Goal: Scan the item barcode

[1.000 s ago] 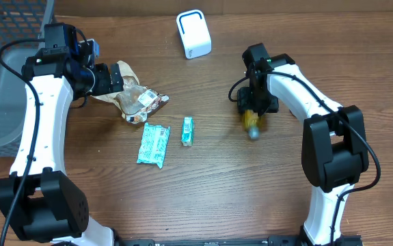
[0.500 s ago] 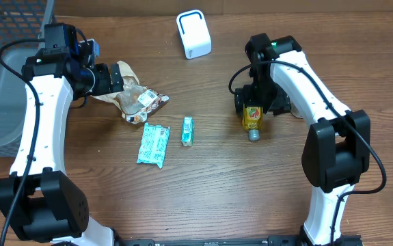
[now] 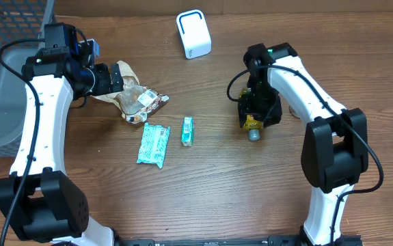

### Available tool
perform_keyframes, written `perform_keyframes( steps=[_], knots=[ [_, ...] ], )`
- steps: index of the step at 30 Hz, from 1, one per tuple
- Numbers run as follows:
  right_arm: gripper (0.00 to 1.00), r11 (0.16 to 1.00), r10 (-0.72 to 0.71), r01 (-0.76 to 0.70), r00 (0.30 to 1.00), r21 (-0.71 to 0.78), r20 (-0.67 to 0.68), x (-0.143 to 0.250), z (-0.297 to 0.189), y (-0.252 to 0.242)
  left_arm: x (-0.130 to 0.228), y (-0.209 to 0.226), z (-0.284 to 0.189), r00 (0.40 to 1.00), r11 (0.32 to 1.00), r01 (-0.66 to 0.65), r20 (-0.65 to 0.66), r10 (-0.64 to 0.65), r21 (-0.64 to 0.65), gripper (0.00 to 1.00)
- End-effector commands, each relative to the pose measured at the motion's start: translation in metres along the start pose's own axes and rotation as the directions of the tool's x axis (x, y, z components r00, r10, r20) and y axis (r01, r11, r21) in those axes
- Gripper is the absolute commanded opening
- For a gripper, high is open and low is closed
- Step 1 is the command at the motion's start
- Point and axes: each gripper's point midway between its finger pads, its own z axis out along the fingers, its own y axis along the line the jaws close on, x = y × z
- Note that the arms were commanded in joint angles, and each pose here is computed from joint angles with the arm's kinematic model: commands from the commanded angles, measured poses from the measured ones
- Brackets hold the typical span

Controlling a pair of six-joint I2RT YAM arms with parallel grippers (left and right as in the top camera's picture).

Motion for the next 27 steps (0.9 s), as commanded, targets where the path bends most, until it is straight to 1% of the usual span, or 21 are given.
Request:
perform_keyframes(
  steps=[1,6,10,20,27],
  knots=[
    [0.59,1.000,0.010,-0.009,0.998,-0.021,0.058,0.001,-0.019,0.005,-0.001,-0.006,-0.001,0.999,0.999,-0.039,0.006,0.039,0.015,1.00],
    [0.64,0.997,0.058,-0.064,0.986,0.036,0.155,0.015,-0.058,-0.011,-0.001,-0.005,-0.002,0.999,0.999,-0.037,0.006,0.037,0.014,1.00],
    [0.65,0.995,0.069,-0.080,0.977,0.051,0.200,0.028,-0.065,-0.016,-0.001,-0.006,-0.001,0.999,0.999,-0.039,0.005,0.039,0.015,1.00],
    [0.65,0.996,0.054,-0.066,0.980,0.058,0.190,0.032,-0.006,-0.019,-0.001,-0.006,-0.001,0.999,0.999,-0.039,0.006,0.039,0.015,1.00],
    [0.64,0.998,0.051,-0.061,0.968,0.033,0.244,0.018,0.021,-0.017,-0.001,-0.006,-0.001,0.999,0.999,-0.039,0.005,0.039,0.015,1.00]
  ],
)
